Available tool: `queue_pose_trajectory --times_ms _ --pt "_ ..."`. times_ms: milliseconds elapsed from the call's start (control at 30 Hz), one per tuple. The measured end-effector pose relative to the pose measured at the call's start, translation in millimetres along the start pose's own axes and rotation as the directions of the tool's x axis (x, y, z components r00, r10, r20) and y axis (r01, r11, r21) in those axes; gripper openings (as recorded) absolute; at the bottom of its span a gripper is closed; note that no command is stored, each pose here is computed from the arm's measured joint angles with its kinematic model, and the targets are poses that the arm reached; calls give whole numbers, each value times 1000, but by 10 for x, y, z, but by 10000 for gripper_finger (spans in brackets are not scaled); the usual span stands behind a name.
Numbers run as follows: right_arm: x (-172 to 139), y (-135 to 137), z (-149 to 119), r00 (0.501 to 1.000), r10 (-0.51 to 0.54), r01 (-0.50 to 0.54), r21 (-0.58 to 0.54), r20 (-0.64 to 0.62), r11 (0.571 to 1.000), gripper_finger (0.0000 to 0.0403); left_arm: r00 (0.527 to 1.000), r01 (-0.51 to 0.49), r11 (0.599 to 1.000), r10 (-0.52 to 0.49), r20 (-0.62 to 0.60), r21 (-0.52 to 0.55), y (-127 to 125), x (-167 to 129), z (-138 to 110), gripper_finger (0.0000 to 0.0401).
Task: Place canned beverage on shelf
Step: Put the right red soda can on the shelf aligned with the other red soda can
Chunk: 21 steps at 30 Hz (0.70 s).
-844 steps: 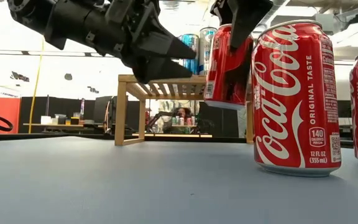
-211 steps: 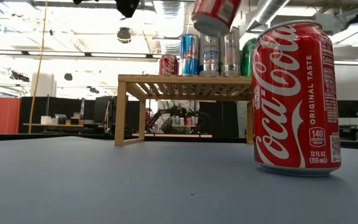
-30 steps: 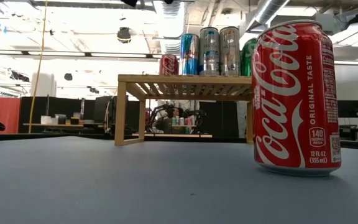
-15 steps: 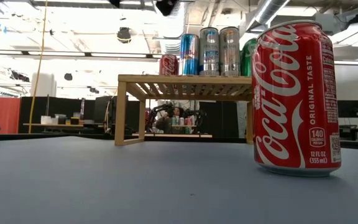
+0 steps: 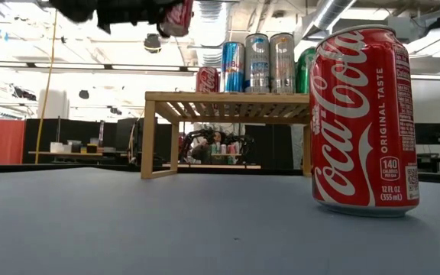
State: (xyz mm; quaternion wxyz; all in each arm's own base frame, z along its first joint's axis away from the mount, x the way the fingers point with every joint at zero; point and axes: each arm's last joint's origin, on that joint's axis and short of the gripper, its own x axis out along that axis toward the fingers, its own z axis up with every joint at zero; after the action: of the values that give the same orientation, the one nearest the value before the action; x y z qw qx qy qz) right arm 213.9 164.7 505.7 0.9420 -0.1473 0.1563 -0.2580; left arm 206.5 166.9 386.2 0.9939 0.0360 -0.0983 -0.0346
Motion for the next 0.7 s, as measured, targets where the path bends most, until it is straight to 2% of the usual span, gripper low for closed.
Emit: queue_pose_trajectory --times_ms 100,200,400,567,700 --pt "0 -10 -20 1000 -10 10 32 -5 999 286 994 -12 1000 10 107 15 75 -79 -223 297" --pt "15 -19 -22 1000 -16 17 64 -9 998 286 986 27 1000 -28 163 8 138 -136 -443 297" --pt "55 -36 -24 999 -31 32 70 -17 997 286 985 114 986 -96 145 -125 309 -56 -912 297" --pt "68 -41 -21 999 -36 37 73 -18 997 286 990 73 981 -49 135 -181 469 -56 -1179 297" --pt "68 -33 -21 999 -35 36 74 -18 997 286 991 78 972 -51 123 -221 520 -36 -1348 297"
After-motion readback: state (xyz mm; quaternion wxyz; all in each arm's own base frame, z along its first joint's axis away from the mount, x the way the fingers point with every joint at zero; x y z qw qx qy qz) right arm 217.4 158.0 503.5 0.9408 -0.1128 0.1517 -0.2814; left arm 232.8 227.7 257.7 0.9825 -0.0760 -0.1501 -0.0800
